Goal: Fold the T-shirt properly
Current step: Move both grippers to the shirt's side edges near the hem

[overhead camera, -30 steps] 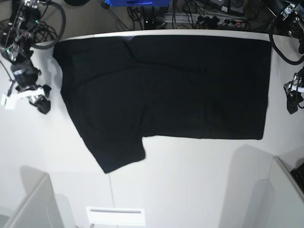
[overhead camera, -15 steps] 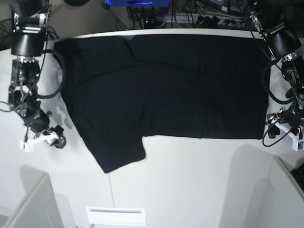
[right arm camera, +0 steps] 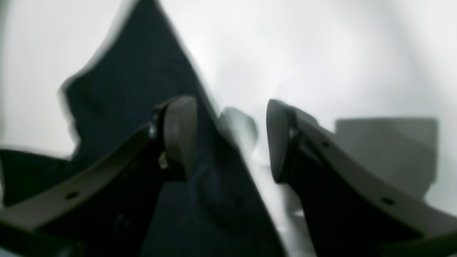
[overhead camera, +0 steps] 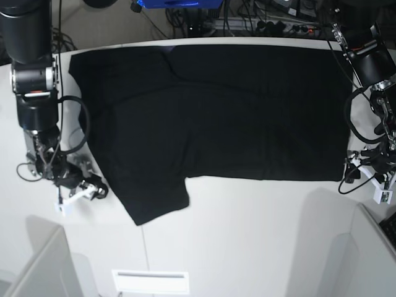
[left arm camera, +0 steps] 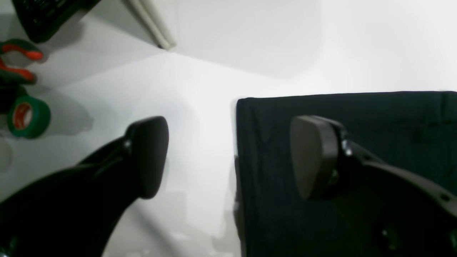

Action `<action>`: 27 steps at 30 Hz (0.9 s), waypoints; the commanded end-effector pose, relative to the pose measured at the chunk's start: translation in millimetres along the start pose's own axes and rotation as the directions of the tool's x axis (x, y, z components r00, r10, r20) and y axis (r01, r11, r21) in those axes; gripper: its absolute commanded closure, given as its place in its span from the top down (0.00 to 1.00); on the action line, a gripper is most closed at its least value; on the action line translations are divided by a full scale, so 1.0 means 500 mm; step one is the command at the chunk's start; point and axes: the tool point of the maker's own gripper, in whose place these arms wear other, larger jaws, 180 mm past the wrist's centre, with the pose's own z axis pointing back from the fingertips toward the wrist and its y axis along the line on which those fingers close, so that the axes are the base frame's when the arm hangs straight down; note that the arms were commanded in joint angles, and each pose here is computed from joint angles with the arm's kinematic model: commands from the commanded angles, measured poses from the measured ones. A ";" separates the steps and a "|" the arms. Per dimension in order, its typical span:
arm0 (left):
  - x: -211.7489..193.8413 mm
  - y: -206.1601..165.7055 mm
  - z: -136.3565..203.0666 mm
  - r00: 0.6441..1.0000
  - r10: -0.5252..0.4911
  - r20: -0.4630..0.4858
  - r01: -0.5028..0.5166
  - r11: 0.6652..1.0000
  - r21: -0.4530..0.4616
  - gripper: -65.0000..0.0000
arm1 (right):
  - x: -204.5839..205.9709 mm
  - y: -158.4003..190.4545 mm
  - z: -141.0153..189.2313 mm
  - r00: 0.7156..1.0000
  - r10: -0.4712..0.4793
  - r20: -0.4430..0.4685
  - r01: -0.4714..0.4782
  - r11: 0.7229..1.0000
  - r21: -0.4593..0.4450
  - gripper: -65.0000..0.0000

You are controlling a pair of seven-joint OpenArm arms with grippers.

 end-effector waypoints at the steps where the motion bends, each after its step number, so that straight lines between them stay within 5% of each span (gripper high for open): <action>1: 0.031 0.026 0.018 0.999 -0.018 0.044 0.017 0.999 0.027 0.78 | 0.066 0.015 0.010 0.998 0.033 0.063 -0.034 0.999 0.020 0.46; 6: 0.001 0.039 0.025 0.999 -0.034 0.009 0.033 0.999 0.036 0.78 | 0.021 0.033 -0.016 0.995 0.098 -0.010 -0.097 0.993 0.069 0.46; 20: -0.043 0.083 0.040 0.999 0.035 -0.013 -0.034 0.997 0.074 0.78 | -0.019 0.075 -0.047 0.995 0.097 -0.015 -0.095 0.990 0.108 0.43; 22: -0.056 0.085 0.032 0.998 0.055 -0.030 -0.052 0.996 0.069 0.78 | -0.028 0.069 -0.050 0.989 0.145 -0.036 -0.142 0.986 0.088 0.33; 25: -0.077 0.086 0.019 0.995 0.084 -0.050 -0.081 0.995 0.060 0.80 | -0.046 0.082 -0.061 0.976 0.207 -0.064 -0.202 0.976 0.084 0.03; 27: -0.058 0.087 0.010 0.996 0.090 -0.010 -0.089 0.994 0.059 0.80 | -0.044 0.086 -0.064 0.975 0.216 -0.053 -0.211 0.974 0.084 0.00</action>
